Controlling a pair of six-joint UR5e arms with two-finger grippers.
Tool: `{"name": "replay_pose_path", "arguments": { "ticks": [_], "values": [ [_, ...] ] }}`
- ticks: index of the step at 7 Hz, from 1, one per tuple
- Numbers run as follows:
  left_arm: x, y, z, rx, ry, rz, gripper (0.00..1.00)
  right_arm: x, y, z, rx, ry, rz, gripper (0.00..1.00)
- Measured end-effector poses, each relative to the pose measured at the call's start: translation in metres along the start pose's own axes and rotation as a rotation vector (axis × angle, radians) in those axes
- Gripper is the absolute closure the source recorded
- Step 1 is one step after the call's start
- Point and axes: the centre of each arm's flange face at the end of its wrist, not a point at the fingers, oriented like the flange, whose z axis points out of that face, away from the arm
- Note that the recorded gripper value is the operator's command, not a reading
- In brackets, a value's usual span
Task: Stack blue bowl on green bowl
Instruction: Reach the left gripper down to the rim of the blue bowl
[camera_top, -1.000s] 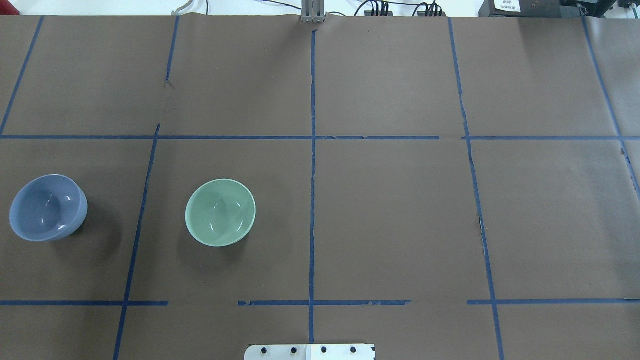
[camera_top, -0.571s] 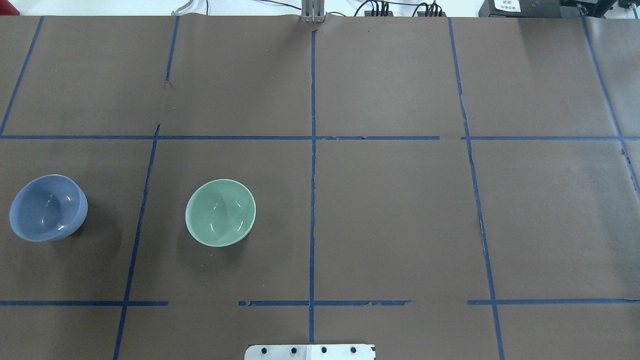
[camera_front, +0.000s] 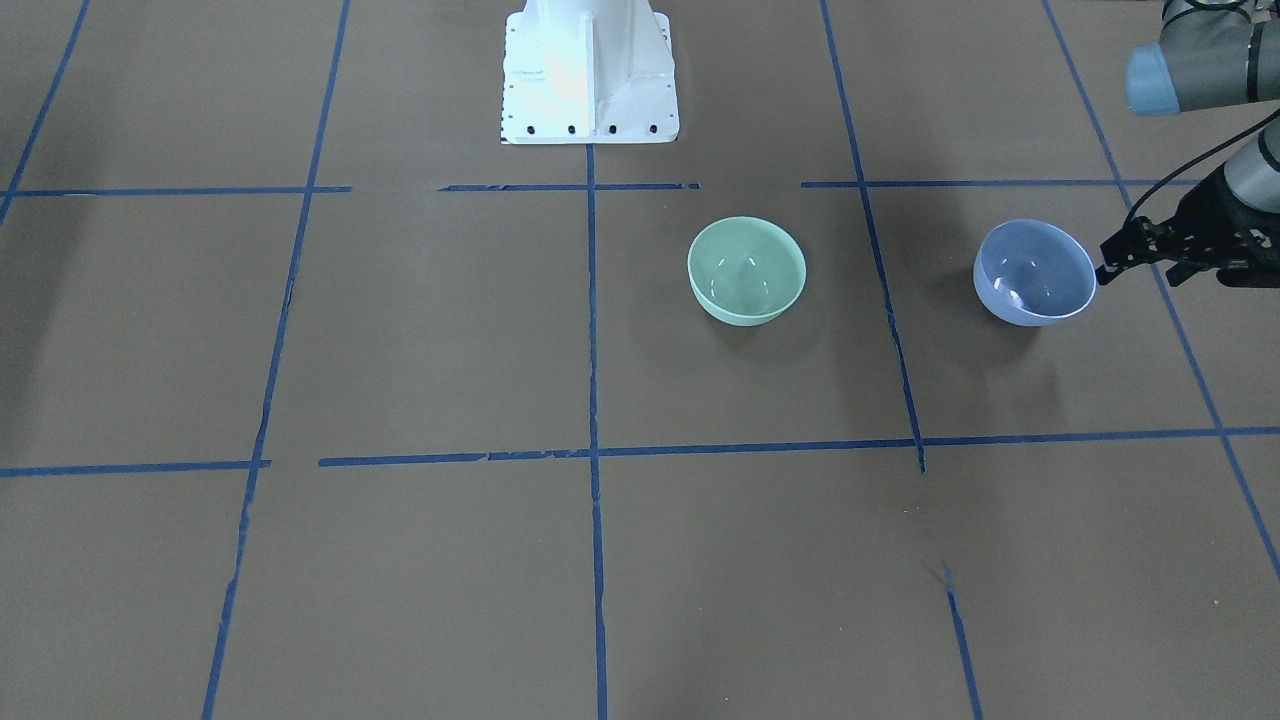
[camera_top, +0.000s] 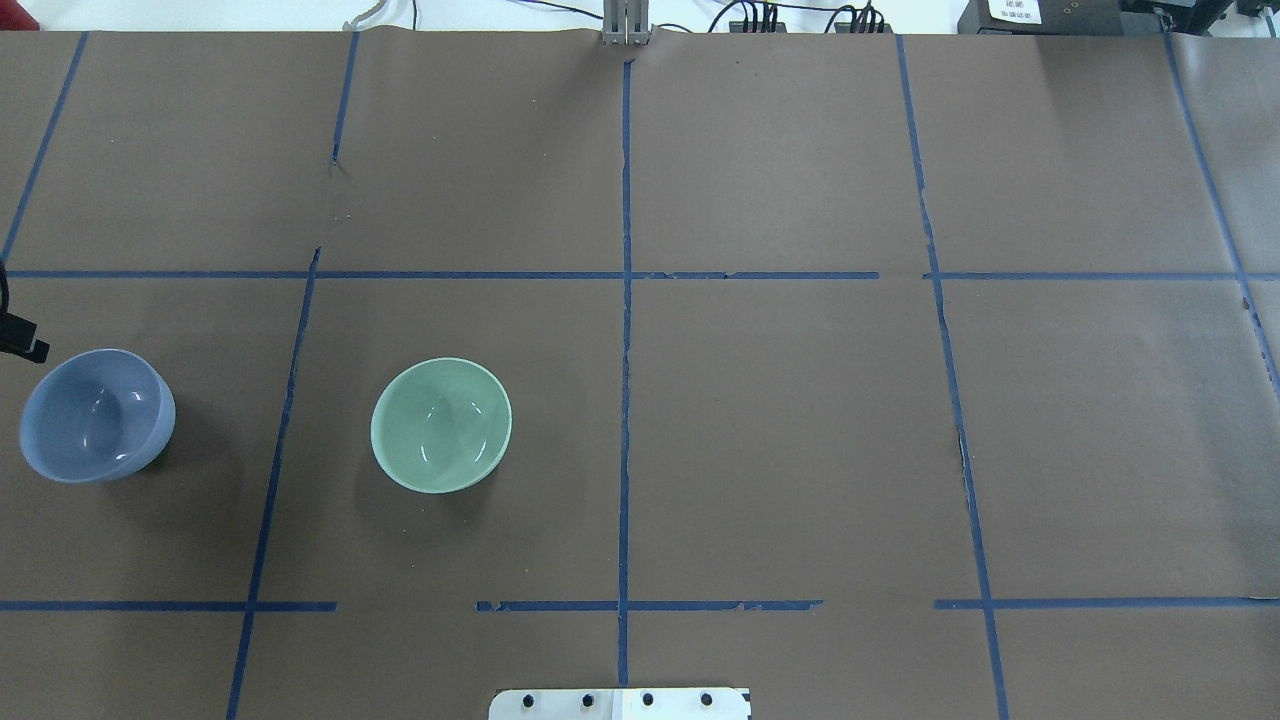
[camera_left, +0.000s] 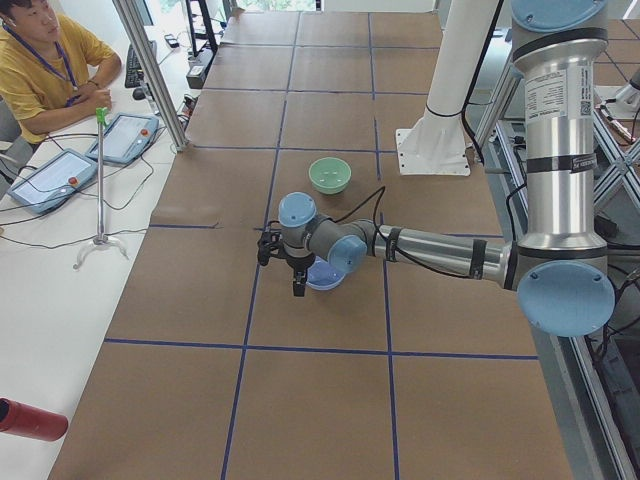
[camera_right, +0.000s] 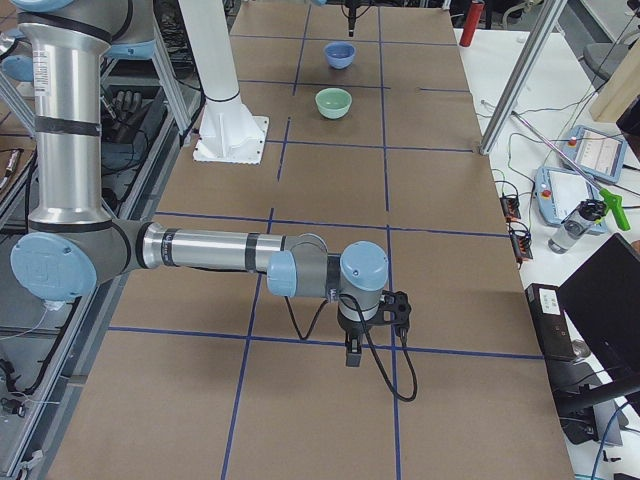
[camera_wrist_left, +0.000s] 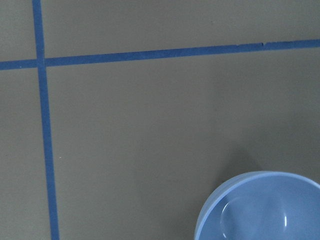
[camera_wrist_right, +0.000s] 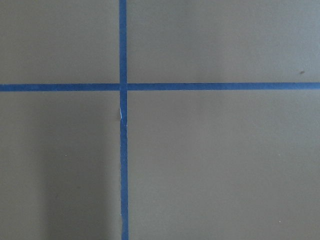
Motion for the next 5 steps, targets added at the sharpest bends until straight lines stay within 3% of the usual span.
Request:
{"name": "replay_pose_path", "arguments": {
  "ticks": [2, 3, 4, 5],
  "values": [
    [-0.010, 0.039, 0.018, 0.069, 0.026, -0.014, 0.01, 0.000, 0.000, 0.000, 0.000, 0.000, 0.000, 0.00],
    [-0.014, 0.053, 0.019, 0.088, 0.050, -0.035, 0.09, 0.000, 0.000, 0.000, 0.000, 0.000, 0.000, 0.00],
    [-0.012, 0.059, 0.023, 0.094, 0.058, -0.053, 0.39, 0.000, 0.000, 0.000, 0.000, 0.000, 0.000, 0.00],
    [-0.010, 0.061, 0.025, 0.100, 0.056, -0.066, 0.76, 0.000, 0.000, 0.000, 0.000, 0.000, 0.000, 0.00]
  ]
}}
